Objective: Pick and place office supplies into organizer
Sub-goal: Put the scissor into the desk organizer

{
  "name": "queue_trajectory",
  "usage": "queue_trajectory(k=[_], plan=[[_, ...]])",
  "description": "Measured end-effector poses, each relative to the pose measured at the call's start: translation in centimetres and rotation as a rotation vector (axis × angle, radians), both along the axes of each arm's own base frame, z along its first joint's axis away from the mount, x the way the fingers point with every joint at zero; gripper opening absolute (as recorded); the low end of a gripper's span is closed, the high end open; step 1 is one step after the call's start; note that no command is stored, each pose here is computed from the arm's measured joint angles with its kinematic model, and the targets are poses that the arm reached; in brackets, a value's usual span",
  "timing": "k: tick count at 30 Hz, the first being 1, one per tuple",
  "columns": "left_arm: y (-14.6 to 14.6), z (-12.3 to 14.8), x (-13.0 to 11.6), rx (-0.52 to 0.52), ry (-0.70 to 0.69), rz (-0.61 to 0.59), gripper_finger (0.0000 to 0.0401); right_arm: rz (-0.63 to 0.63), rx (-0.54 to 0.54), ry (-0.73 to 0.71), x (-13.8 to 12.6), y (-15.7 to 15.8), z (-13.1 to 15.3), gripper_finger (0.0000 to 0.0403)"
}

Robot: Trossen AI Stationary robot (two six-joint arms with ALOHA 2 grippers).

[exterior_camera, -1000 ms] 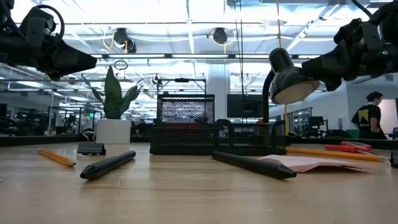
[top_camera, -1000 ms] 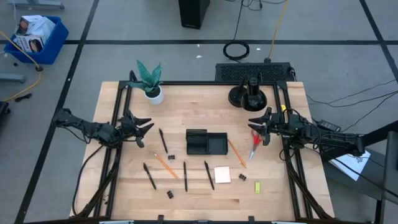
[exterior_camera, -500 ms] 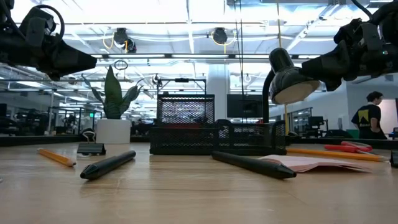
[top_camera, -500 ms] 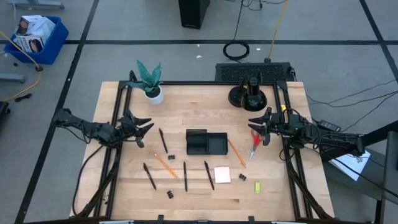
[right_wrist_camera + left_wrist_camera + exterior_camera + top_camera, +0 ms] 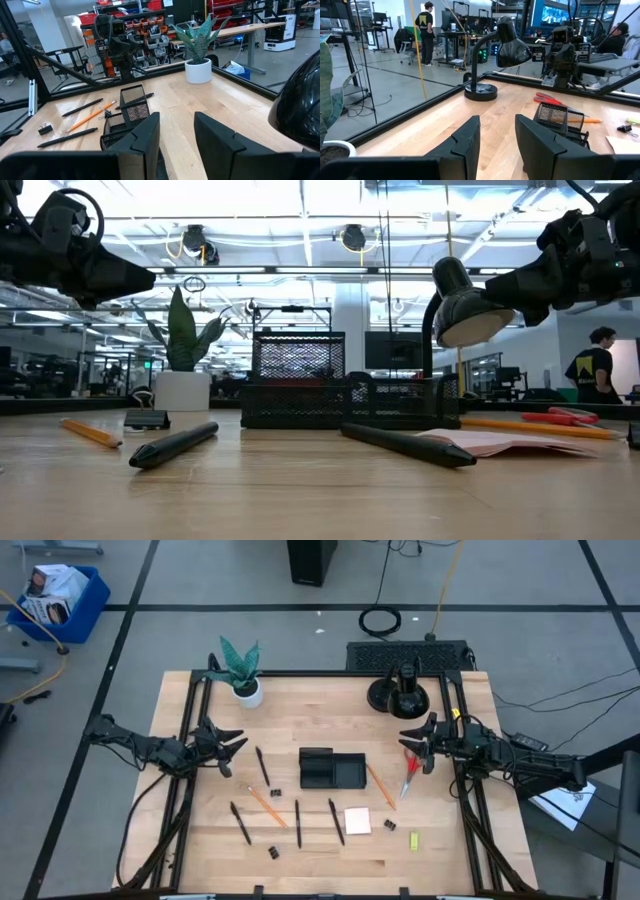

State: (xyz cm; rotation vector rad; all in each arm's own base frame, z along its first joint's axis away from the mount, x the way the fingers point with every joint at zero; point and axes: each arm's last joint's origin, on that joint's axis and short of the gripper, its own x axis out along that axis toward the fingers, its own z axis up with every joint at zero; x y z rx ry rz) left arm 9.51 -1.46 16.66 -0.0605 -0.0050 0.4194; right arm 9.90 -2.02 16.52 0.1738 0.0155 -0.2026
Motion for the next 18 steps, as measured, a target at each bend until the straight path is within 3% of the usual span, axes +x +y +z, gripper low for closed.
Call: queue_trajectory(k=[11,18], plan=[[0.0,0.3,0.0,-0.004,-0.029,0.000,0.0127,0.001,-0.003,-0.016,0.0,0.0,0.2,0.0116],[0.0,0.5,0.0,-0.011,-0.050,0.000,0.0127,0.075,0.038,-0.202,-0.1,0.2,1.9,0.0116]])
